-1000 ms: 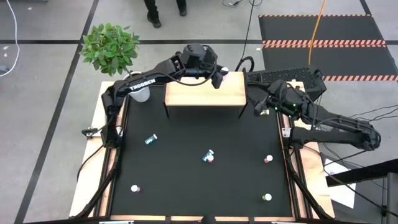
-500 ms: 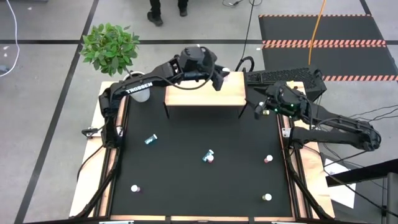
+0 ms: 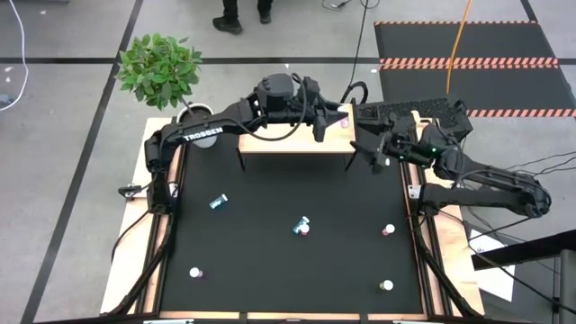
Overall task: Pick and place medicine bottles onto shelf by color
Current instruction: Put the right pink pill bottle on the shelf aligned with the other pink bottle, then put the bottom left orange bottle on the shelf
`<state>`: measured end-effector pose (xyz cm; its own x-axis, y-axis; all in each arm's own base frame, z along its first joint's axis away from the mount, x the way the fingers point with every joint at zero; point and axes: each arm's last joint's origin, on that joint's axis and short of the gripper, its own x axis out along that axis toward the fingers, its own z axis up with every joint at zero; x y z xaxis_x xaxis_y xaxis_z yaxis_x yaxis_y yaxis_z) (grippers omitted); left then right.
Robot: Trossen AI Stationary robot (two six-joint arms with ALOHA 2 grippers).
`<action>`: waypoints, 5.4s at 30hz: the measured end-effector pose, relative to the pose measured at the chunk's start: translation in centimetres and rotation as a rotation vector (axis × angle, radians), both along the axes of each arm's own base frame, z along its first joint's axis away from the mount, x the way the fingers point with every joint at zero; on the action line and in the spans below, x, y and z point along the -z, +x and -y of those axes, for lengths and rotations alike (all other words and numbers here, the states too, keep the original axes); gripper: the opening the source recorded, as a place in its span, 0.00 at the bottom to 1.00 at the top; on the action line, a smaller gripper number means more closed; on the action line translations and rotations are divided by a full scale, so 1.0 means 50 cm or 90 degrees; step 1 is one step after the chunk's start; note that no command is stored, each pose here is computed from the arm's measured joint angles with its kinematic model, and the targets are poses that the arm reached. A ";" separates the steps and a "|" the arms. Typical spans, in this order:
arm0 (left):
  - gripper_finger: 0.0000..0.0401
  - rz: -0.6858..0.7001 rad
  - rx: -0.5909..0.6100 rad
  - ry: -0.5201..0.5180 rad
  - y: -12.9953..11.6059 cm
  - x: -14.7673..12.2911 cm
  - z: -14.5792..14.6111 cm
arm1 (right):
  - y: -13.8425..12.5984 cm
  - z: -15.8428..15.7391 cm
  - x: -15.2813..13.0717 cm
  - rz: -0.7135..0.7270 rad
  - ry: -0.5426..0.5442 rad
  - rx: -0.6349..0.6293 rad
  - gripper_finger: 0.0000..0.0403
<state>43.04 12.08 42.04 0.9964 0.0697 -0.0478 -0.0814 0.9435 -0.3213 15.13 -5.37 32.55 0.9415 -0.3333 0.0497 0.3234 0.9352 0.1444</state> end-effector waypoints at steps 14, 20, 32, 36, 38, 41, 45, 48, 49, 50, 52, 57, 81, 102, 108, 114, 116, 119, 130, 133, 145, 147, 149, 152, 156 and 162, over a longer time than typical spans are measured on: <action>0.32 -0.266 -0.193 0.006 -0.014 0.076 0.017 | 0.011 0.001 0.011 -0.028 0.009 -0.034 0.82; 0.32 -0.370 -0.290 0.019 -0.039 0.100 -0.008 | 0.005 -0.002 0.016 -0.047 0.016 -0.034 0.82; 0.32 -0.361 -0.367 -0.015 -0.138 0.128 -0.023 | -0.030 -0.012 0.026 -0.097 0.033 -0.010 0.82; 0.32 -0.227 -0.378 0.000 -0.196 0.150 -0.009 | -0.041 -0.014 0.026 -0.103 0.023 0.002 0.82; 0.32 -0.157 -0.377 0.029 -0.214 0.167 -0.005 | -0.041 -0.014 0.024 -0.100 0.012 0.002 0.82; 0.32 -0.095 -0.387 0.076 -0.229 0.208 -0.013 | -0.036 -0.013 0.024 -0.104 0.000 0.001 0.82; 0.32 -0.086 -0.413 0.078 -0.239 0.264 -0.035 | -0.026 -0.009 0.026 -0.105 0.000 0.000 0.82; 0.32 -0.115 -0.428 0.052 -0.248 0.296 -0.049 | -0.021 -0.007 0.025 -0.096 0.005 0.000 0.82; 0.32 -0.120 -0.431 0.051 -0.249 0.300 -0.052 | -0.021 -0.007 0.025 -0.095 0.011 0.000 0.82; 0.32 -0.121 -0.433 0.052 -0.250 0.303 -0.055 | -0.020 -0.007 0.025 -0.094 0.014 0.001 0.82; 0.32 -0.119 -0.438 0.057 -0.250 0.303 -0.060 | -0.020 -0.007 0.026 -0.095 0.016 0.002 0.82; 0.32 -0.141 -0.416 0.062 -0.244 0.322 -0.069 | -0.020 -0.006 0.026 -0.095 0.016 0.007 0.82; 0.47 -0.163 -0.423 0.040 -0.231 0.361 -0.087 | -0.021 -0.004 0.026 -0.090 0.032 0.023 0.82; 0.76 -0.308 -0.297 0.106 -0.277 0.157 0.022 | -0.034 0.007 0.079 -0.201 0.228 0.102 0.82; 0.70 -0.440 -0.260 0.018 -0.297 0.122 0.100 | -0.033 0.001 0.071 -0.174 0.250 0.038 0.82; 0.66 -0.537 -0.300 -0.159 -0.347 0.120 0.168 | -0.037 -0.010 0.060 -0.143 0.280 -0.063 0.82; 0.65 -0.559 -0.297 -0.188 -0.352 0.126 0.194 | -0.039 -0.012 0.058 -0.139 0.279 -0.067 0.82; 0.63 -0.543 -0.288 -0.224 -0.348 0.126 0.228 | -0.040 -0.013 0.060 -0.142 0.291 -0.065 0.82; 0.56 -0.503 -0.207 -0.278 -0.282 0.208 0.339 | -0.055 -0.029 0.109 -0.306 0.354 -0.024 0.76; 0.55 -0.478 -0.177 -0.311 -0.266 0.227 0.370 | -0.063 -0.039 0.121 -0.355 0.353 -0.003 0.72; 0.54 -0.353 -0.066 -0.094 -0.134 0.337 0.432 | -0.068 -0.073 0.152 -0.405 0.377 -0.020 0.61; 0.56 -0.363 -0.067 -0.069 -0.118 0.362 0.428 | -0.070 -0.078 0.163 -0.414 0.387 -0.026 0.61; 0.59 -0.362 -0.078 -0.078 -0.102 0.384 0.423 | -0.072 -0.083 0.169 -0.417 0.397 -0.031 0.61; 0.65 -0.353 -0.107 -0.136 -0.083 0.411 0.414 | -0.076 -0.089 0.175 -0.418 0.407 -0.039 0.61; 0.76 -0.348 -0.078 -0.152 -0.064 0.437 0.414 | -0.081 -0.095 0.182 -0.421 0.415 -0.050 0.61; 0.80 -0.381 -0.002 -0.121 -0.052 0.474 0.433 | -0.085 -0.100 0.191 -0.425 0.424 -0.058 0.61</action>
<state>40.42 -9.54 18.36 0.7931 0.0074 -0.6090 -0.3010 0.8741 -0.3813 10.90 -0.35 22.98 0.7303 -0.0234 -0.6828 0.4620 0.7531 0.4683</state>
